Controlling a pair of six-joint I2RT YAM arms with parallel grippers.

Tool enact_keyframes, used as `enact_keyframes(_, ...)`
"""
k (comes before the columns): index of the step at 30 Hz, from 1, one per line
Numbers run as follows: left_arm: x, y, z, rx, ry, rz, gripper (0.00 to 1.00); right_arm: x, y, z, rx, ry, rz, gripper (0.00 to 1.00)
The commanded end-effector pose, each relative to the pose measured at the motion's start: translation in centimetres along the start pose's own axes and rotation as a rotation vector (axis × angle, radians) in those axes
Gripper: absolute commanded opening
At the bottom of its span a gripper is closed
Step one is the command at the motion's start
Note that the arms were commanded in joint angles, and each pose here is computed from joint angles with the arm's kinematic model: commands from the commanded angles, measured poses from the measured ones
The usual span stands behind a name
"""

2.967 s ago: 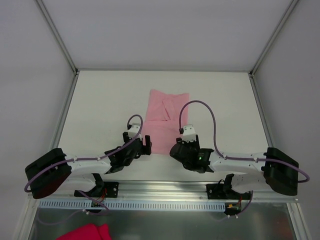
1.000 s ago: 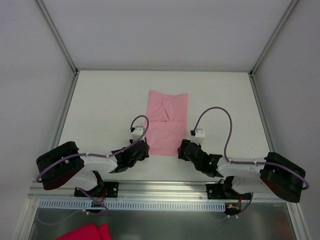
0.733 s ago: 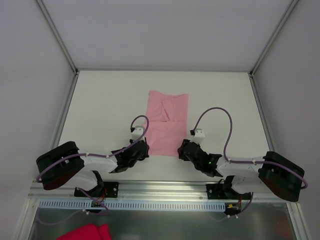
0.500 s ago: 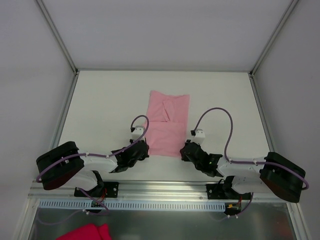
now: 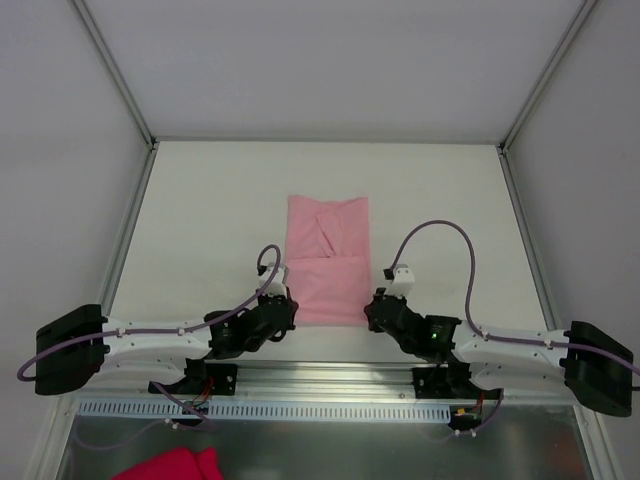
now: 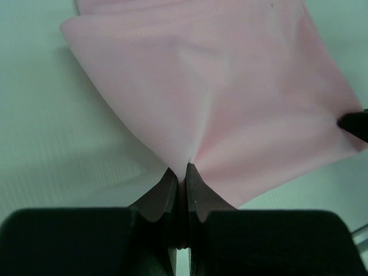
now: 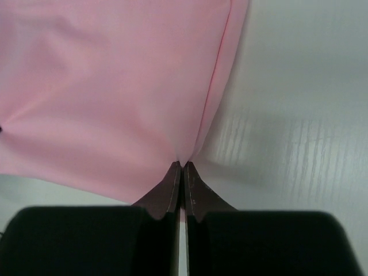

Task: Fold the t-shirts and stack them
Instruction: Grab one side of the 2/3 rectangular tshirt with both arms, then fold the long partially folded tshirt into a neat square

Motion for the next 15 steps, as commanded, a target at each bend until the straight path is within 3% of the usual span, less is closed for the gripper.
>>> enact_keyframes(1, 1.1, 0.3, 0.6, 0.004, 0.047, -0.041, 0.00, 1.4, 0.5, -0.6, 0.073, -0.069, -0.050, 0.01)
enact_keyframes(10, 3.6, 0.5, -2.7, -0.053, 0.022, -0.056, 0.00, 5.3, 3.6, 0.5, 0.215, -0.165, -0.190, 0.01)
enact_keyframes(15, 4.1, 2.3, -4.1, -0.073, 0.023, -0.126, 0.00, 6.2, 5.9, 1.1, 0.263, -0.203, -0.254, 0.01)
Point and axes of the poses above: each gripper's point midway between its finger pads, its own x axis back along the fingers, its own z axis along the line the jaws close on, y = z × x, the point moved 2 cm from there along x, back along the fingers, and after that the axes turned 9 degrees about x, right-handed, at the moved point
